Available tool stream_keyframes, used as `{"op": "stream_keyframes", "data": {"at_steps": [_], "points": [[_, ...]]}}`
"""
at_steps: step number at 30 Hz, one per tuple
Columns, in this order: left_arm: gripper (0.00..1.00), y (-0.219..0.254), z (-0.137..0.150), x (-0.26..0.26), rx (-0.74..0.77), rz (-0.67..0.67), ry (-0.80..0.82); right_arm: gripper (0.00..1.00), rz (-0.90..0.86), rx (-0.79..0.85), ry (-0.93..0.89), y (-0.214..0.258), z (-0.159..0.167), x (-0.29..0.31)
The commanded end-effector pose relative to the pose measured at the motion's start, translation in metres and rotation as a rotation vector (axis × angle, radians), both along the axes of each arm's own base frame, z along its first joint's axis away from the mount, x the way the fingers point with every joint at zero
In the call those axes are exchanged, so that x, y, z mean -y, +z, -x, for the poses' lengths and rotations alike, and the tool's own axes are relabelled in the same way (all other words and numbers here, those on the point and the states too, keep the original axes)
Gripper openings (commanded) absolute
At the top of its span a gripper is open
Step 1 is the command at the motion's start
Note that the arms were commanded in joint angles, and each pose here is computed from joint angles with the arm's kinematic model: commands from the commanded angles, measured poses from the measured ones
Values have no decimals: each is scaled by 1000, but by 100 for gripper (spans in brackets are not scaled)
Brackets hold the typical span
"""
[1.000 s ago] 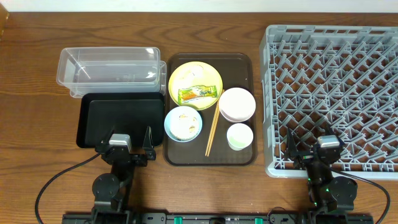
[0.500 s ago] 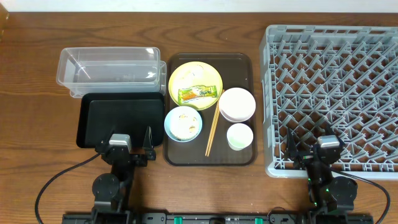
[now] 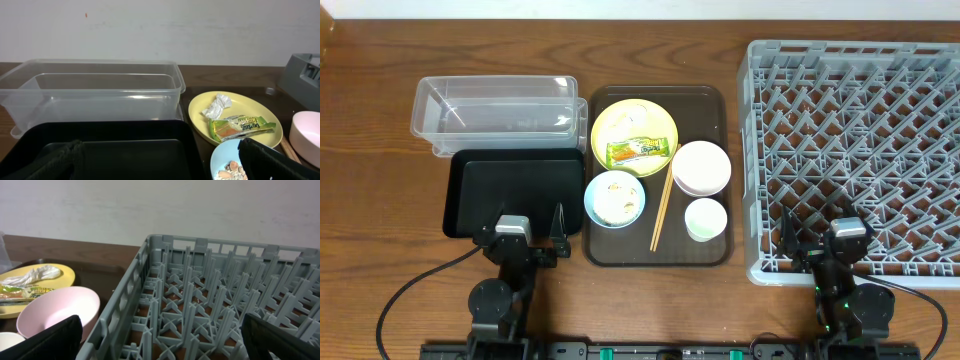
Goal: Sort waste into correct bins and load items into the dishwasher rack
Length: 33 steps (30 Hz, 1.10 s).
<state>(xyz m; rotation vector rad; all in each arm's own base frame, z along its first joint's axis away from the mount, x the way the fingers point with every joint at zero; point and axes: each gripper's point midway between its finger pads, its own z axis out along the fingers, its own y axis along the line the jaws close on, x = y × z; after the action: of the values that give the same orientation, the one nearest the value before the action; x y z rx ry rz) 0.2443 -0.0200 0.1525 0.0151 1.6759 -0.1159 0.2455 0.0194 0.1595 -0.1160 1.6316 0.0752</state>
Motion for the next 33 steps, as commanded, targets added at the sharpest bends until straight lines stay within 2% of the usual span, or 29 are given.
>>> {"op": "stream_keyframes", "data": {"at_steps": [1,6,15,25,33], "points": [[100,-14,1,0,-42,-8,-6,99,8,0,18,-1,1,-4],[100,-17,1,0,-58,-1,-4,99,7,-2,13,-1,0,-3],[100,-11,-2,1,-138,16,-1,99,-130,-37,-6,4,2,-2],[100,18,-18,2,-431,-4,2,99,-120,-186,-76,26,3,8],[100,28,-32,19,-761,19,-81,99,-100,-468,-105,26,-9,11]]}}
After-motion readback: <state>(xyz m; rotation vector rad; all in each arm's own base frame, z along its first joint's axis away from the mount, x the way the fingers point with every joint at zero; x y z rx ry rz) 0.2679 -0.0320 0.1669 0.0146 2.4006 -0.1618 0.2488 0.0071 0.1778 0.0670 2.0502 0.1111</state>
